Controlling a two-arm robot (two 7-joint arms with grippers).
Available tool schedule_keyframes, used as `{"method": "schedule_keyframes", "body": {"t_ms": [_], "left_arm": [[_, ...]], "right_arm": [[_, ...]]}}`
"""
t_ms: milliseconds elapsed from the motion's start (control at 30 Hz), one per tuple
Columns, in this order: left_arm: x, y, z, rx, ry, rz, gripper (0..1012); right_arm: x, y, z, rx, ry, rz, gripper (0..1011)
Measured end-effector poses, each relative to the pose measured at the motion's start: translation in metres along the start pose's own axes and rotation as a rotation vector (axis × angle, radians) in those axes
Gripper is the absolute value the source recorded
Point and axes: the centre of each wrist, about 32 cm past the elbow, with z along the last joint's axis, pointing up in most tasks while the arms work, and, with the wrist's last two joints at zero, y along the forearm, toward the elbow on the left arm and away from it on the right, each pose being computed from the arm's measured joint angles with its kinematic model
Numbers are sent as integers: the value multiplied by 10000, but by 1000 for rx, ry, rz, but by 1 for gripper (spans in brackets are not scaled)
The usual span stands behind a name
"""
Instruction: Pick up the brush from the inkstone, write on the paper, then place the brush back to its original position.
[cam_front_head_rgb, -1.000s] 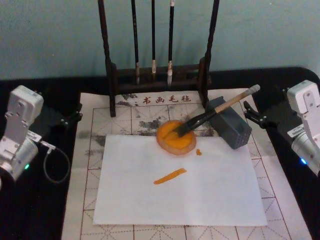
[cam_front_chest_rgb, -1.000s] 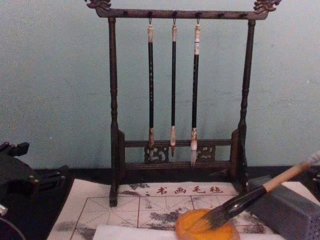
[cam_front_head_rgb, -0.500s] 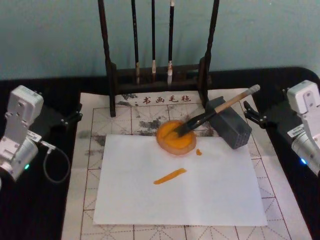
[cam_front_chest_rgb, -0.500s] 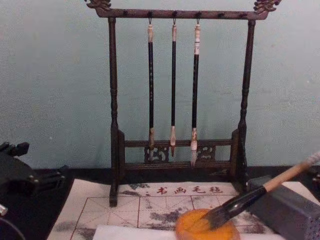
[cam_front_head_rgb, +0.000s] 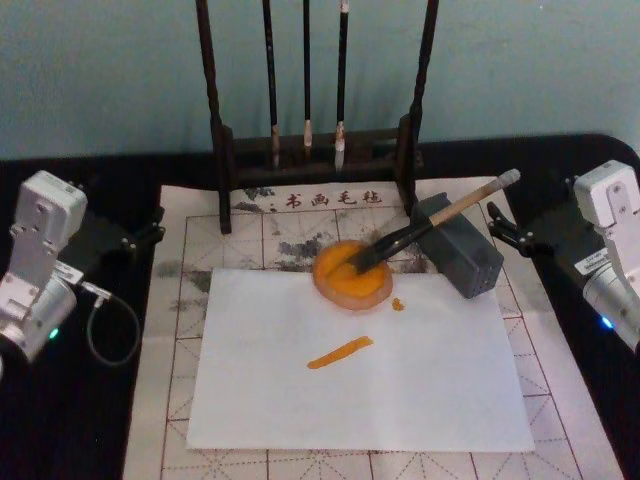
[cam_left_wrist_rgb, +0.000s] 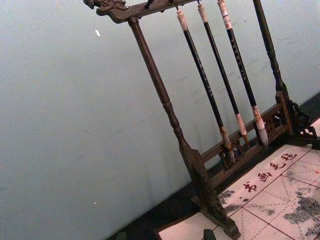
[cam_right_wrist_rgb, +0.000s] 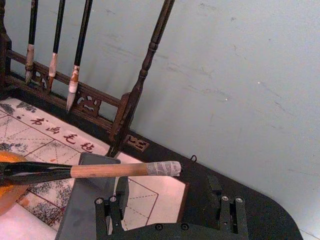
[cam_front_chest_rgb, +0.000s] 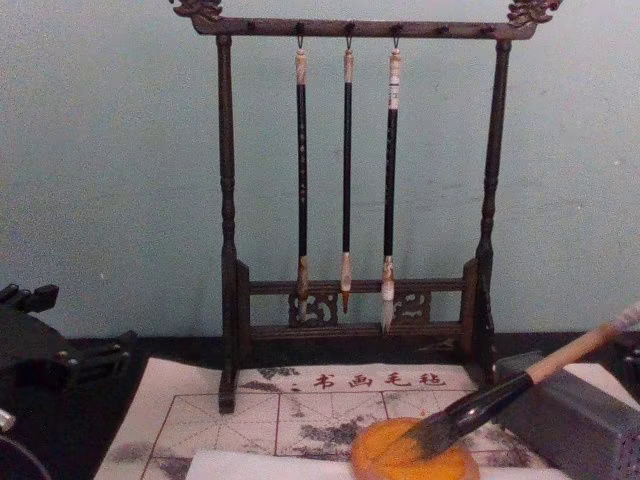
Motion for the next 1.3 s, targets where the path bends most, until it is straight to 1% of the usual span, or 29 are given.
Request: {"method": "schedule_keyframes", "body": {"t_ms": [467, 533, 633, 667, 700, 800, 967, 1100, 1233, 1300], "left_arm": [[0, 0, 0, 0, 0, 0, 1001], [0, 0, 0, 0, 0, 0, 1001], [0, 0, 0, 0, 0, 0, 1001], [0, 0, 0, 0, 0, 0, 1001], [0, 0, 0, 0, 0, 0, 1001], [0, 0, 0, 0, 0, 0, 1001], [0, 0, 0, 0, 0, 0, 1001], [0, 0, 0, 0, 0, 0, 1001], [0, 0, 0, 0, 0, 0, 1001], [0, 0, 0, 0, 0, 0, 1001]], "right_arm": [[1, 1, 1, 0, 1, 1, 1000], [13, 8, 0, 3, 17, 6, 1000], [54, 17, -2, 20, 64, 20, 1000], [54, 17, -2, 20, 64, 20, 1000], [64, 11, -9, 26, 84, 26, 1000], [87, -3, -18, 38, 117, 38, 1000], [98, -33, -42, 46, 158, 51, 1000], [106, -61, -61, 49, 201, 63, 1000], [114, -80, -80, 49, 270, 77, 1000], [116, -84, -85, 49, 289, 81, 1000]]}}
